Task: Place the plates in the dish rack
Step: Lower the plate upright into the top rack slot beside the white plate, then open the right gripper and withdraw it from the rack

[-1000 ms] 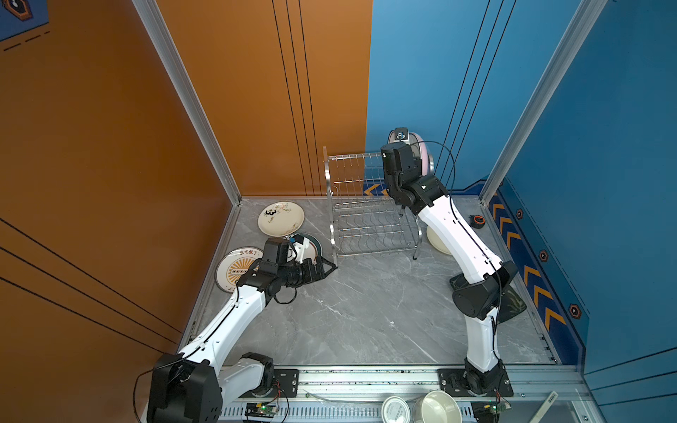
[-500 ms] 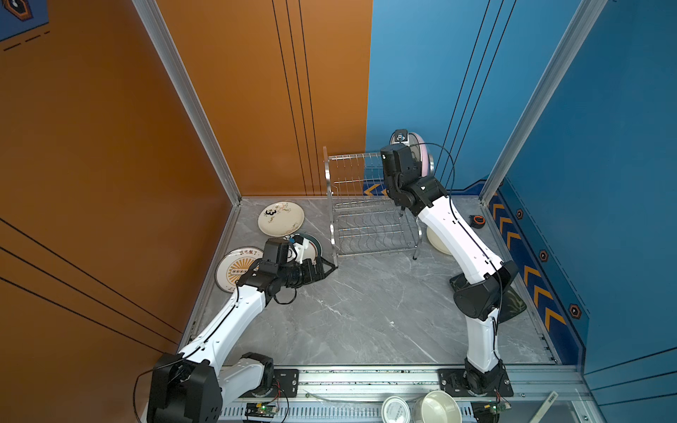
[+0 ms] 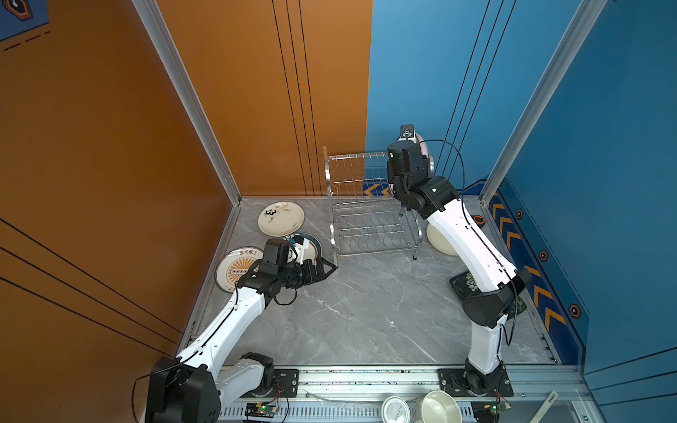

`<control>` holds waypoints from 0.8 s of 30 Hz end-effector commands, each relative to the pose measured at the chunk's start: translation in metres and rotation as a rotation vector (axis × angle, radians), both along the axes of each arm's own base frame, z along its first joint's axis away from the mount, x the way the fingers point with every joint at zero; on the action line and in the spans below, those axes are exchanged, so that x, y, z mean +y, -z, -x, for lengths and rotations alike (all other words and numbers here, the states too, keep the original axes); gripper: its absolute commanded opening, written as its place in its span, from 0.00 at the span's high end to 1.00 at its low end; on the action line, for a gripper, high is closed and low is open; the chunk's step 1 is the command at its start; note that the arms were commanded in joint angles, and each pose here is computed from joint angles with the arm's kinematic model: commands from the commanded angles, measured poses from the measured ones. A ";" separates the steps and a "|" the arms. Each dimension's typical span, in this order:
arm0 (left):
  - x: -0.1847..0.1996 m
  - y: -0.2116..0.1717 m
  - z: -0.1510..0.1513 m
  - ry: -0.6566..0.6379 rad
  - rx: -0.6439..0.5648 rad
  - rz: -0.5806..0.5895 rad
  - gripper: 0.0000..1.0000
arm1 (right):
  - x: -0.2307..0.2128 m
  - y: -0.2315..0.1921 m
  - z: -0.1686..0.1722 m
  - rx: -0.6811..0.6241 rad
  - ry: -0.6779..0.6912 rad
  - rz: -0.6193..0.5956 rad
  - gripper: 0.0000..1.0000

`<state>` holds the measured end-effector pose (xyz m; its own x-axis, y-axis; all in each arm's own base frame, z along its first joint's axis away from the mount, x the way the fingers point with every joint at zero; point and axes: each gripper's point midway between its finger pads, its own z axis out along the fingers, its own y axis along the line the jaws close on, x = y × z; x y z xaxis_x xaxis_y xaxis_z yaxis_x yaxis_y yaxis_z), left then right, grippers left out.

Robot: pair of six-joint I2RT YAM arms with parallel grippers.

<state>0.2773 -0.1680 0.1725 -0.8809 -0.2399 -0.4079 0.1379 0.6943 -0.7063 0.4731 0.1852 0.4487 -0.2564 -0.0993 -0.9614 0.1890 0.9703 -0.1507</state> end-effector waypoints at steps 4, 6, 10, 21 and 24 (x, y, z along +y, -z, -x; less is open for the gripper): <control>0.000 0.006 0.003 0.004 0.010 -0.022 0.02 | -0.004 -0.020 0.031 -0.009 -0.050 -0.033 0.42; 0.000 0.006 0.001 0.006 0.008 -0.026 0.02 | -0.004 -0.023 0.039 -0.009 -0.066 -0.049 0.41; -0.001 0.007 -0.001 0.009 0.007 -0.036 0.02 | -0.006 -0.024 0.057 0.006 -0.093 -0.081 0.40; 0.000 0.014 0.000 0.013 0.018 -0.050 0.02 | -0.037 0.022 0.107 0.111 -0.100 -0.170 0.33; -0.001 0.016 0.000 0.019 0.022 -0.051 0.02 | -0.052 0.036 0.121 0.133 -0.088 -0.202 0.29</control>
